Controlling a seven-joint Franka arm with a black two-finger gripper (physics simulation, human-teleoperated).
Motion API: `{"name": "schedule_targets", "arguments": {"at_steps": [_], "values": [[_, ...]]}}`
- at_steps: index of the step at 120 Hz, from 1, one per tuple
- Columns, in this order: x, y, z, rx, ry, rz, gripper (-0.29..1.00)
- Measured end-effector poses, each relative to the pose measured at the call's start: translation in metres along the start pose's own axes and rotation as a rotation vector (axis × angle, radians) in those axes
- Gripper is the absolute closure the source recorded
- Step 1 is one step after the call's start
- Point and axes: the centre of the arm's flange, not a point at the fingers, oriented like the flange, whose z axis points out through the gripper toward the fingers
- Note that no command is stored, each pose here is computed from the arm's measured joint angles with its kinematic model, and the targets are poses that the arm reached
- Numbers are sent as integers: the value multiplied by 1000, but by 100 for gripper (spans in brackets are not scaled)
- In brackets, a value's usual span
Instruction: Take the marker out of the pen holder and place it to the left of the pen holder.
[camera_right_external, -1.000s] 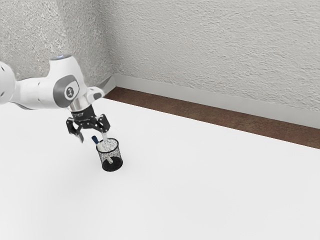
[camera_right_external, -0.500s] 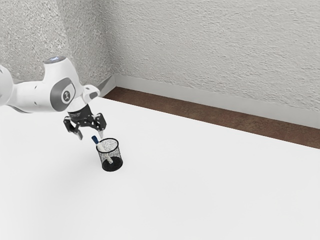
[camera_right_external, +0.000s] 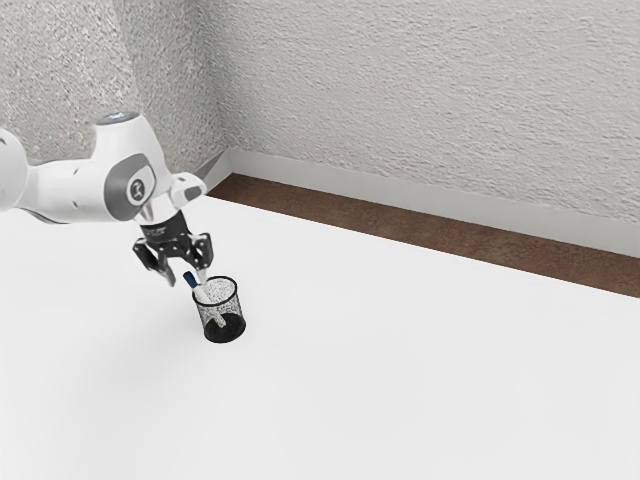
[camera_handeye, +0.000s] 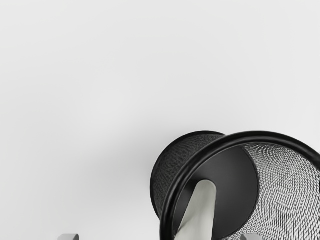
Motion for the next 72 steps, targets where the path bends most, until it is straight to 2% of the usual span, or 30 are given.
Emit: {"name": "schedule_targets", "arguments": {"at_steps": [42,72], "values": [[3,4,-4,-3,10,9,40],[-3,27,-4,-21,0,38,43]]}}
